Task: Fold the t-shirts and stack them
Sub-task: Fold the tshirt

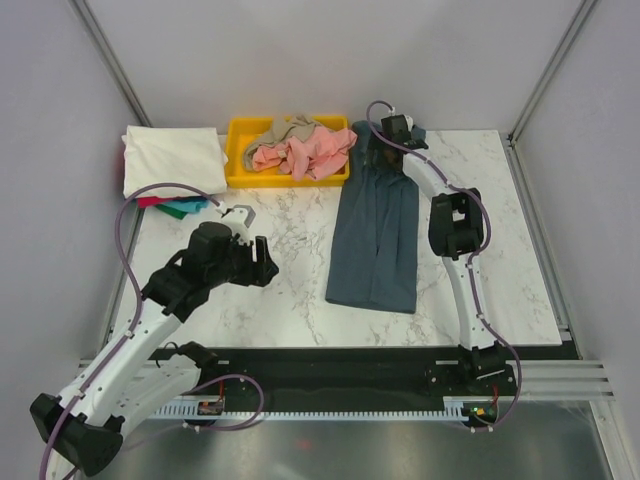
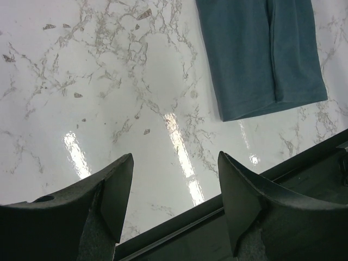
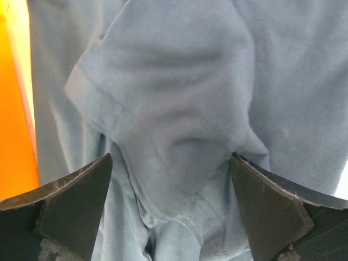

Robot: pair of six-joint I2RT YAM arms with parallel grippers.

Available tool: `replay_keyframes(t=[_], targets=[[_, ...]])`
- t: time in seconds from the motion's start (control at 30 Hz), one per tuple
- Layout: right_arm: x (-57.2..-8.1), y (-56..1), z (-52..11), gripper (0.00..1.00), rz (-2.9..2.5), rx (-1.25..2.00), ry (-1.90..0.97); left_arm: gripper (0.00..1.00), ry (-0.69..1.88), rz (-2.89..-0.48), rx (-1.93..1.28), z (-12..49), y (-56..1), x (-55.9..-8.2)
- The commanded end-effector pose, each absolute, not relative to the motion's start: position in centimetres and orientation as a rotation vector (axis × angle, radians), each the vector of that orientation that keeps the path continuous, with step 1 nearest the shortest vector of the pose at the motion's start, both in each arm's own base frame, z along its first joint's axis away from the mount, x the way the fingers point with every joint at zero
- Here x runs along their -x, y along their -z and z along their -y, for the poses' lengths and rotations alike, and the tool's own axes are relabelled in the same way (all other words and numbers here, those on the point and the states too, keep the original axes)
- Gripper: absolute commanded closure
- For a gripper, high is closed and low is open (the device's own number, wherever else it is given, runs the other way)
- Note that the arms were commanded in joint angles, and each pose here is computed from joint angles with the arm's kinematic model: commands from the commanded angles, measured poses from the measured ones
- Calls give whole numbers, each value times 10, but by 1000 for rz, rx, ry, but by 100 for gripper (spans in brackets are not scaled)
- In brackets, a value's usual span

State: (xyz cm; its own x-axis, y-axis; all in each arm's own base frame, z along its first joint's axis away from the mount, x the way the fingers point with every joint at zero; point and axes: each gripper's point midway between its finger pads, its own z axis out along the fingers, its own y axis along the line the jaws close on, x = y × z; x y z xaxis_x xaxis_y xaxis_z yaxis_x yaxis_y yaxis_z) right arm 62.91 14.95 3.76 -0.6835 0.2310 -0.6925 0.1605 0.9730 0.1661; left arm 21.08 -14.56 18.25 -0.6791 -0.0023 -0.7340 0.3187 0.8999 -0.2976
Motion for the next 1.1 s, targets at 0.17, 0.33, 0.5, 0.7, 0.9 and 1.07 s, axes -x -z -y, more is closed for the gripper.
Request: replay_keyframes(t=[0.17,0.33,0.5,0.7,0.9,1.07], targets=[[-620,-176,-156,2,-2148,-99,-223,30,604,-2259,-263,164,-186,-219],[-578,-236,-144,2,-2098,-137,-239,30,751,-2300,-185,190,-177,-227],[-459,-172,-119,3,-2321,-290,-231,34,876,-2366,-129,214,-149,-235],[-303,-87,-106,10,-2452,-502,-351,37,886,-2464,-118,231,-103,-234],[-216,-52,-111,16,-2529,-596,-443,37,874,-2560,-106,246,-62,-225],[-183,-34,-126,25,-2536,-619,-536,38,849,-2578,-60,250,-46,-218]])
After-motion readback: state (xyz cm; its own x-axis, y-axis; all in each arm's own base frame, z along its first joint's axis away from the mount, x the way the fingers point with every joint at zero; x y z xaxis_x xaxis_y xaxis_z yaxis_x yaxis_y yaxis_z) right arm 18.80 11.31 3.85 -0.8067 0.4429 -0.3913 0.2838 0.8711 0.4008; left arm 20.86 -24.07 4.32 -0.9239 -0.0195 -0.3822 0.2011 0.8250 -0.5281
